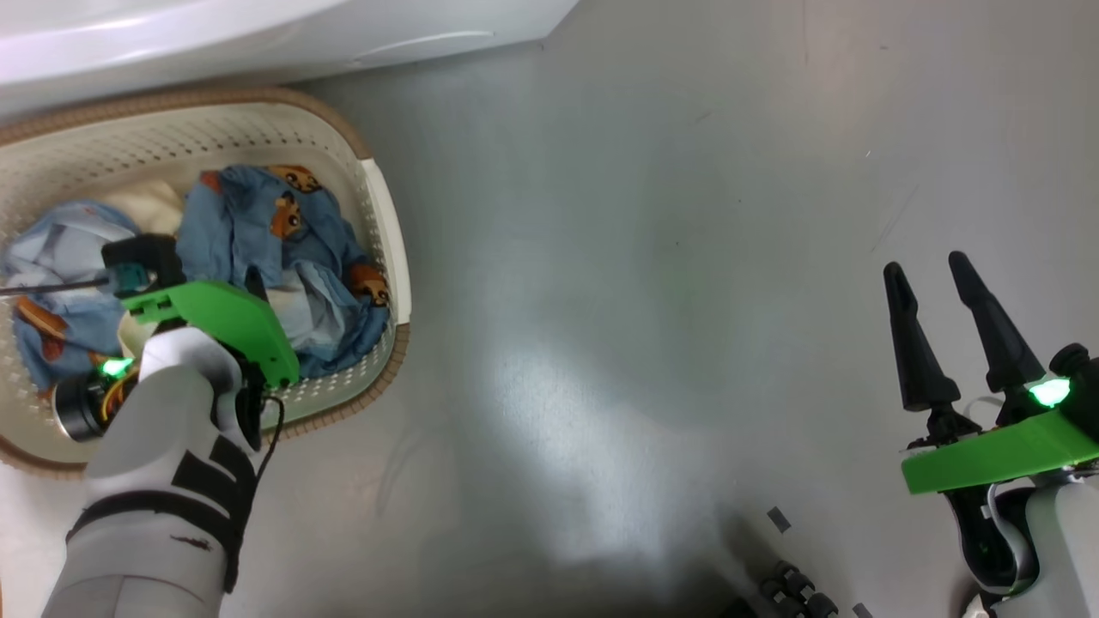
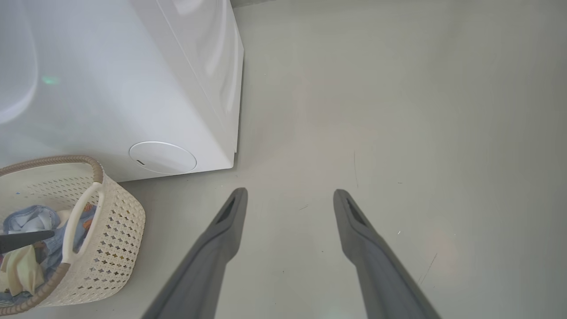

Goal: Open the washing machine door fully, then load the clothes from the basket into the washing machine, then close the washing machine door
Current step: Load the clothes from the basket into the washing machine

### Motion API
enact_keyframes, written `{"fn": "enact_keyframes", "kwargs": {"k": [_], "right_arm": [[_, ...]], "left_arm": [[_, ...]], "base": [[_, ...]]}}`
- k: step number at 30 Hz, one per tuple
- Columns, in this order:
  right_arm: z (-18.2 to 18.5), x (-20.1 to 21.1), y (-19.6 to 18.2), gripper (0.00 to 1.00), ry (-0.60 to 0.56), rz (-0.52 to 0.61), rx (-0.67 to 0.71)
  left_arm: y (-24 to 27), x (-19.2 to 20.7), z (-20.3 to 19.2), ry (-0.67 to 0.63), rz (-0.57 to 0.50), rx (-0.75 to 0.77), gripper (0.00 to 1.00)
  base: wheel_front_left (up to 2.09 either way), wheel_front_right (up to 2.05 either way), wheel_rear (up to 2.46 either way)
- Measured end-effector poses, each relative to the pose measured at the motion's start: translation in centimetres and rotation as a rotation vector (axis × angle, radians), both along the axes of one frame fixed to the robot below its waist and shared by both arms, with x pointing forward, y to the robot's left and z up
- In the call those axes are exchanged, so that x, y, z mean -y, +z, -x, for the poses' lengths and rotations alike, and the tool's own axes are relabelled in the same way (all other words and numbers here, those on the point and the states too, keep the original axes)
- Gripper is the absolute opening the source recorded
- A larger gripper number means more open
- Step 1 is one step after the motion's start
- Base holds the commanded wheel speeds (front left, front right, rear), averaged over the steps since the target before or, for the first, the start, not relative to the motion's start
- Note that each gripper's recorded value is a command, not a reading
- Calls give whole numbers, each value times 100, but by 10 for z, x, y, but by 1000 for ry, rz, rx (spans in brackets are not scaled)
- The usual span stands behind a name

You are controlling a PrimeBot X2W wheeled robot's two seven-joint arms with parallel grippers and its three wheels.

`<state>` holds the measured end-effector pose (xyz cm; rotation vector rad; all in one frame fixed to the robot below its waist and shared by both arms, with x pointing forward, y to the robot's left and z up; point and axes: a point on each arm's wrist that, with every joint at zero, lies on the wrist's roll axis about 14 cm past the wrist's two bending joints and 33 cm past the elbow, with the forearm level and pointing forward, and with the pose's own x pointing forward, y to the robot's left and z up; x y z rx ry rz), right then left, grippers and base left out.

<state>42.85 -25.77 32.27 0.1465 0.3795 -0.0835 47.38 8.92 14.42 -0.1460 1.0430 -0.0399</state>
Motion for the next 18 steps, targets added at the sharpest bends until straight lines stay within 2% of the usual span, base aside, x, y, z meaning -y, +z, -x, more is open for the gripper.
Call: {"fn": "enact_keyframes", "kwargs": {"k": [12, 18], "right_arm": [[2, 9, -17, 100, -14, 16, -42], [3, 11, -23, 100, -19, 22, -57]], "left_arm": [[-21, 11, -6, 12, 35, -27, 100], [-30, 9, -6, 14, 19, -39, 100]], "base": [[0, 0, 0], [0, 0, 0]]}}
